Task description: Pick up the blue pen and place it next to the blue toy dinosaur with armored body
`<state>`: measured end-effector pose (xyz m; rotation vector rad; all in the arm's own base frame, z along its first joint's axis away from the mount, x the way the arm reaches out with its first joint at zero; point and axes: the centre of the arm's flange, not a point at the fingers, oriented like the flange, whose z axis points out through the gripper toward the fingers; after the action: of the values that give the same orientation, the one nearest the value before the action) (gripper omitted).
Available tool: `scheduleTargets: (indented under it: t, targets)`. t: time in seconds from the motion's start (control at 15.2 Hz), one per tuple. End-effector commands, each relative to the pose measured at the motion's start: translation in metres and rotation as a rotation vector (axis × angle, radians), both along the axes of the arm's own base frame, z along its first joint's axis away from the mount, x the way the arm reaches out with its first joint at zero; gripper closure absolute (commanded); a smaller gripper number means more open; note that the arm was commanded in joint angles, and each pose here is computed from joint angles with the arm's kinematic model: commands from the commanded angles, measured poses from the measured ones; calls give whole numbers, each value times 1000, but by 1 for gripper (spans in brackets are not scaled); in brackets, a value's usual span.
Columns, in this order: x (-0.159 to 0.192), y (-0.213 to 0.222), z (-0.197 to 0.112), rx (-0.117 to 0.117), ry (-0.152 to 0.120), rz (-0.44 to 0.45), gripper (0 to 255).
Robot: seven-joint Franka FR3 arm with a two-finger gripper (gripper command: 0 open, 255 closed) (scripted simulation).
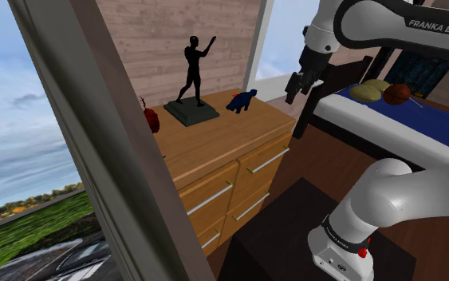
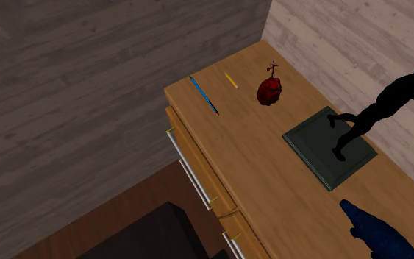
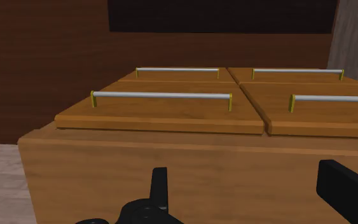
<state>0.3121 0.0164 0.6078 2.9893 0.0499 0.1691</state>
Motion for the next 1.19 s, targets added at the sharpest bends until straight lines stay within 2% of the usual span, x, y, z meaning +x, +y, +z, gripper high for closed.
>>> scheduleTargets:
  t: [0.0,0.53,1.12]
  targets:
    - [0,0,0,0,0,0,0]
    - [87,41,-30,20,26,263,0]
    - [167,114,-65,43,55,559,0]
